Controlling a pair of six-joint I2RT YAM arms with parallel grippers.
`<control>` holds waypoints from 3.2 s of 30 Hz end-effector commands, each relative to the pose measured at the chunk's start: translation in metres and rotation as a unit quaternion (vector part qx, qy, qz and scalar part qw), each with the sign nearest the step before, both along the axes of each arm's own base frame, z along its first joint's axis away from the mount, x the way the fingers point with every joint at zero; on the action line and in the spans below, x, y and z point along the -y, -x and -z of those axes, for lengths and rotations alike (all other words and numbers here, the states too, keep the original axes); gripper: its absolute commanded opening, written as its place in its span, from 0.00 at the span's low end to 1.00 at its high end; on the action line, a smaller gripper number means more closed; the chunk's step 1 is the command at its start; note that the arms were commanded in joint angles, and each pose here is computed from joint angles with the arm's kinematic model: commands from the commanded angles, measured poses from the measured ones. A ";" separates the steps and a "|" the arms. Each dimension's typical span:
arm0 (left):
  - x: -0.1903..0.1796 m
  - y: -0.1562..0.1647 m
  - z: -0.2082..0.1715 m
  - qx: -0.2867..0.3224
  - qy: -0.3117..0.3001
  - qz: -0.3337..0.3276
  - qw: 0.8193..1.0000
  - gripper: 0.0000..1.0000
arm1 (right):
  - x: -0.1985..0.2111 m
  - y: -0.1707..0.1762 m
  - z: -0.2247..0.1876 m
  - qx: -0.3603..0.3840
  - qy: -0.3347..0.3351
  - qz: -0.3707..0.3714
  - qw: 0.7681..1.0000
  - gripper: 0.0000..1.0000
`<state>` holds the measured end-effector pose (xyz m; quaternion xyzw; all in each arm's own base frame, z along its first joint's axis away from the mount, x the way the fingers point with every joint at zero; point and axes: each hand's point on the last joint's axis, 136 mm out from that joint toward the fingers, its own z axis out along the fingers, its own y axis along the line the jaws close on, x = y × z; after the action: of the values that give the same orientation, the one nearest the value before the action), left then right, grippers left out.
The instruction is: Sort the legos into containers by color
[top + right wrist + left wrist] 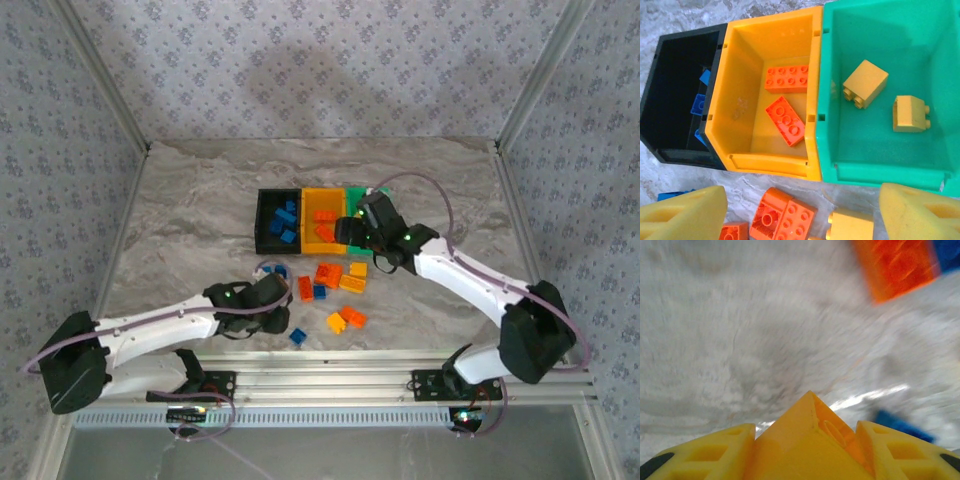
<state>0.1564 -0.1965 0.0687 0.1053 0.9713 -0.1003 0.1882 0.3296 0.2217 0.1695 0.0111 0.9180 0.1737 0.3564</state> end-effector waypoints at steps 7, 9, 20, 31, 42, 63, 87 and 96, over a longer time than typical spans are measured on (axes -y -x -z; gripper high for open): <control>0.079 -0.103 -0.094 0.118 0.099 0.011 0.988 0.43 | 0.060 0.043 0.013 -0.011 -0.016 0.091 0.996 0.81; 0.105 -0.128 -0.106 0.126 0.113 0.020 0.985 0.43 | 0.074 0.056 0.022 -0.022 -0.012 0.105 0.994 0.82; 0.205 -0.224 -0.101 0.117 0.111 0.054 0.985 0.42 | 0.103 0.092 0.049 -0.047 -0.010 0.122 0.991 0.82; 0.250 -0.257 -0.091 0.101 0.120 0.066 0.985 0.68 | 0.097 0.101 0.062 -0.071 -0.014 0.106 0.992 0.84; 0.246 -0.237 -0.158 0.124 0.197 0.068 0.970 0.91 | 0.077 0.092 0.064 -0.075 -0.031 0.082 0.993 0.85; 0.010 -0.065 -0.094 0.128 0.172 -0.073 0.974 1.00 | 0.010 0.032 0.105 -0.104 0.041 0.027 0.993 0.77; -0.038 -0.040 -0.051 0.121 0.138 -0.120 0.976 1.00 | 0.047 0.059 0.093 -0.088 0.055 0.048 0.993 0.38; -0.040 -0.035 -0.039 0.112 0.140 -0.123 0.976 1.00 | 0.042 0.043 0.009 -0.023 0.015 0.023 0.999 0.39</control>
<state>0.1908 -0.1569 0.1038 -0.0235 0.9295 -0.1932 0.3134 0.2759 0.1786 0.1466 0.0485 0.9254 0.1628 0.3388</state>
